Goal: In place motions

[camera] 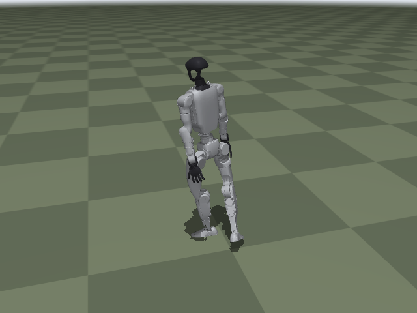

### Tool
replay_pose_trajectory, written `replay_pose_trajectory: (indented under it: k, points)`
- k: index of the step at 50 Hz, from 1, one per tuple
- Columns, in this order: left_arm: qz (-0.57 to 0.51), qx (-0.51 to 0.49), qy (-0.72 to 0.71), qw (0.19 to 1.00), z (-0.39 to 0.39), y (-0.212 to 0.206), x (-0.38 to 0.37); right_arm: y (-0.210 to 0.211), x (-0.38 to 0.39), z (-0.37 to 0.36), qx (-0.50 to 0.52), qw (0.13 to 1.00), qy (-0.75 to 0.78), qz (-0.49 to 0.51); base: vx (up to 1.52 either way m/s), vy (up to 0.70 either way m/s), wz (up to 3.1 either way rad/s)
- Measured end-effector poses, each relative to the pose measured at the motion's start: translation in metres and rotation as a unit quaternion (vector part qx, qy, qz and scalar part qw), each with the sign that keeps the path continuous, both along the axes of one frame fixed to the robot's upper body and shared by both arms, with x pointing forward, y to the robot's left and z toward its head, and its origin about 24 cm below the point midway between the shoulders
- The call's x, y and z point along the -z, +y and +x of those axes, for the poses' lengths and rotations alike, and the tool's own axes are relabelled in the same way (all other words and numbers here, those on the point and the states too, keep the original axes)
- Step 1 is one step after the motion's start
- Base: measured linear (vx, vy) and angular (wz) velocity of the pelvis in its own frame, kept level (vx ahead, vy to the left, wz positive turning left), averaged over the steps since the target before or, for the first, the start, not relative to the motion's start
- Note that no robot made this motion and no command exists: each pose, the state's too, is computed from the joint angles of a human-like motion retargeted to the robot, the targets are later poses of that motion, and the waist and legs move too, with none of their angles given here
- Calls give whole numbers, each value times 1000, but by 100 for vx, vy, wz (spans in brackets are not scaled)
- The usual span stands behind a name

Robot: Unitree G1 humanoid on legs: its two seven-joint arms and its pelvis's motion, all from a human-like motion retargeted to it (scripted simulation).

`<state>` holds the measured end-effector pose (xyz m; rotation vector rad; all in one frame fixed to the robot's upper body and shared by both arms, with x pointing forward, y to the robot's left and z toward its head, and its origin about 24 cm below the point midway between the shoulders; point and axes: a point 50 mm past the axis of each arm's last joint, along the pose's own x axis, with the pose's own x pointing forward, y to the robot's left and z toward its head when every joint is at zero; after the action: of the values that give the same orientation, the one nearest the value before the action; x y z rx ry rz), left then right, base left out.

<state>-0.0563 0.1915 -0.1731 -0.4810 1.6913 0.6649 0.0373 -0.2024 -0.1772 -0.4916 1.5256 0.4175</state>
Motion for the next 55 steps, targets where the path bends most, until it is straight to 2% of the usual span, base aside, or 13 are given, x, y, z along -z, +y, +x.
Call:
replay_pose_trajectory:
  k: [5,10,15,20,26,33,42,49,55]
  points:
    - [-18,141,-87,986,80,19,2,-6,0,-41,80,994,67,-16,11,-3,333]
    - [-63,301,-191,932,164,24,-12,-3,-3,-75,158,977,142,-3,6,-7,194]
    - [-64,375,-246,891,205,7,-21,0,-3,-79,155,977,149,-8,9,-7,139]
    - [-79,373,-246,891,194,-10,-14,2,0,-59,127,986,112,-1,14,-4,51]
    - [-100,370,-152,911,136,-12,0,14,3,-20,124,991,40,34,9,-8,40]
    - [-78,280,-50,956,60,3,4,28,1,17,84,995,-27,57,3,-4,13]
    - [-81,169,-10,982,13,5,0,30,2,6,44,997,3,63,2,1,-73]
    - [-81,187,-20,979,21,1,2,21,3,-12,29,998,40,34,-5,-4,-202]
    - [-78,266,8,961,29,18,-2,17,2,-15,82,994,44,51,-23,-11,-250]
